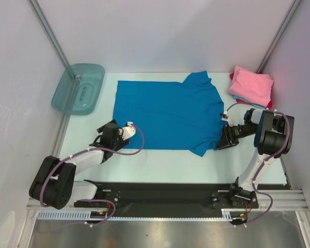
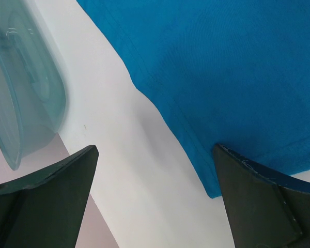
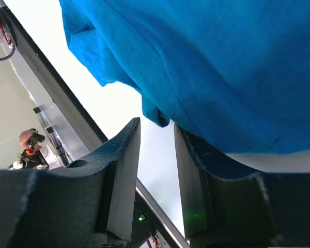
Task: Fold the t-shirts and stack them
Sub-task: Fold the tshirt
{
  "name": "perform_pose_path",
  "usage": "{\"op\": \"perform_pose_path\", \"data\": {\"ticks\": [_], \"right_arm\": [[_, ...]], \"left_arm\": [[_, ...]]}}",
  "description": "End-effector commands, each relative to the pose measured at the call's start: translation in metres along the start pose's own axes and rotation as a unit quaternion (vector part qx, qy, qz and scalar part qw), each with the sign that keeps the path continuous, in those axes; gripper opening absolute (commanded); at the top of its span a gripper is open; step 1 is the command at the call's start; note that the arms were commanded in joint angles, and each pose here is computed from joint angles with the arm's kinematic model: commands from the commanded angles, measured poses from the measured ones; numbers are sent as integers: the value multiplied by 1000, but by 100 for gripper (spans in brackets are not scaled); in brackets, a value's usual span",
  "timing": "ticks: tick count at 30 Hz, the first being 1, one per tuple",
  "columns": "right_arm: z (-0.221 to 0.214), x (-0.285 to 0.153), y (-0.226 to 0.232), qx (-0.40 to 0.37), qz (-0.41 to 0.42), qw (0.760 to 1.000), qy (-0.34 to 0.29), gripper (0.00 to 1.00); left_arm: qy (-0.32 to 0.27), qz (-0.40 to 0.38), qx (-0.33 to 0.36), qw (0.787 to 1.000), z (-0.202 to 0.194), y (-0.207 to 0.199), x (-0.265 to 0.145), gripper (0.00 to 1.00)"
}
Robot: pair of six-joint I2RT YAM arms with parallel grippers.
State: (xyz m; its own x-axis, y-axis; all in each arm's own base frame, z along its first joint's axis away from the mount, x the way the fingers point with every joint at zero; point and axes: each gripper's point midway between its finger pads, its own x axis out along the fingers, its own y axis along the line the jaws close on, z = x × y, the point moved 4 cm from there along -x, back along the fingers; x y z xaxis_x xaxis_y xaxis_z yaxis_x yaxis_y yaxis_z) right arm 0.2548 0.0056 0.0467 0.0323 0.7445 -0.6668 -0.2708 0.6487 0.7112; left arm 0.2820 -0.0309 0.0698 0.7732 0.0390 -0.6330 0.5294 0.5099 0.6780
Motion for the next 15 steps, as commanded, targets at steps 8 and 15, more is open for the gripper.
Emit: {"op": "perform_pose_path", "data": {"ticks": [8, 15], "right_arm": [[15, 3, -7, -24, -12, 1000, -6, 16], [15, 5, -6, -22, -13, 1000, -2, 0]], "left_arm": [[8, -11, 12, 1000, -5, -8, 0, 100], [7, -11, 12, 1000, -4, -8, -1, 100]]}}
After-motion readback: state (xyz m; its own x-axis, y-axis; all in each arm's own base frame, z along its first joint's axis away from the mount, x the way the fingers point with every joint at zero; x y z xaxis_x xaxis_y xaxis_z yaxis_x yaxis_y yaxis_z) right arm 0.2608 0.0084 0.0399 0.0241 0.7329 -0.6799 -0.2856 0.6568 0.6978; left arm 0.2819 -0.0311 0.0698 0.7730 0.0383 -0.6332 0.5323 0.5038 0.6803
